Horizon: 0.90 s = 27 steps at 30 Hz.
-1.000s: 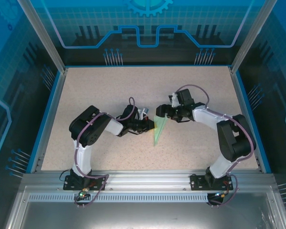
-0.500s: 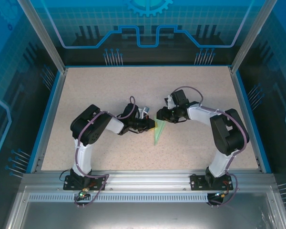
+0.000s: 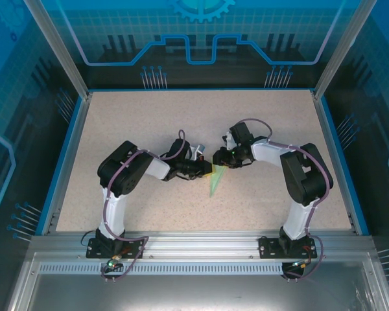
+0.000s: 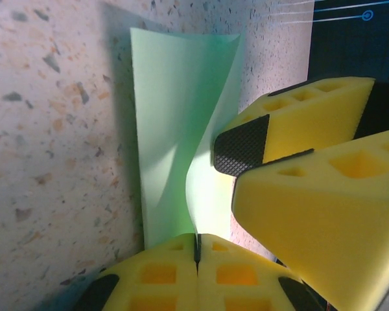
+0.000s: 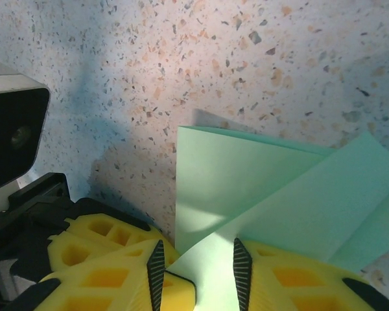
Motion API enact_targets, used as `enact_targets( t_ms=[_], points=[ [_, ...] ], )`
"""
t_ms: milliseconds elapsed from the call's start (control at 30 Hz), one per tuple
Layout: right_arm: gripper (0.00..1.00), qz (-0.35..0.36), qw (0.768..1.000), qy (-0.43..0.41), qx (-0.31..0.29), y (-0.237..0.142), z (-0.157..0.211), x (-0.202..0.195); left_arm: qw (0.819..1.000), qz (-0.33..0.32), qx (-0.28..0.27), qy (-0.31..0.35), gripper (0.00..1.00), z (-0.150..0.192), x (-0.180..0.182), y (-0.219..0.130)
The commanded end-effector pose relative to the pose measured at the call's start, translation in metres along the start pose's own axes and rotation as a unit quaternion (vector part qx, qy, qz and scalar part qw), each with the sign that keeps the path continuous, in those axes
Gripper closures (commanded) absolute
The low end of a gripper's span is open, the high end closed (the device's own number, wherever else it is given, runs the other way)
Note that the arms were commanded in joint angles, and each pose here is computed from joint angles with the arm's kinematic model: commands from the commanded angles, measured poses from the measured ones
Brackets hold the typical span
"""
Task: Fold a paper plane with a square sheet of paper (fold left side to right side)
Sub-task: Fold the wing for the fifth time at the center of the table.
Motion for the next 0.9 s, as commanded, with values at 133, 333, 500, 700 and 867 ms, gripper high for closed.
enact_targets(
  t_ms=[133,333,500,700,867],
  points=[
    [0.65,0.044,0.999,0.007,0.017,0.007,0.009,-0.014,0.999,-0.032,0.028,-0.018,0.89,0.015,0.023,0.007],
    [0.65,0.060,0.998,0.021,0.021,0.010,0.012,-0.026,0.999,-0.031,0.024,-0.012,0.83,0.016,0.018,0.002],
    [0.65,0.064,0.997,0.031,0.030,0.017,0.016,-0.034,0.999,-0.035,0.014,-0.001,0.78,0.018,0.012,-0.011],
    [0.67,0.070,0.996,0.043,0.036,0.023,0.018,-0.043,0.999,-0.035,0.000,0.000,0.70,0.021,0.006,-0.026],
    [0.68,0.064,0.996,0.049,0.032,0.024,0.016,-0.043,0.999,-0.032,-0.003,-0.002,0.73,0.022,0.006,-0.027]
  ],
)
Point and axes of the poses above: each hand's point on the last joint's axis, 136 mm out from that joint toward the fingers, its own y axis out along the fingers, its own x axis along the line the jaws close on, z = x × y, the point moved 7 cm from there along -y, back along the fingers, and after that the axes turned 13 degrees about y, right-handed, at the moved point
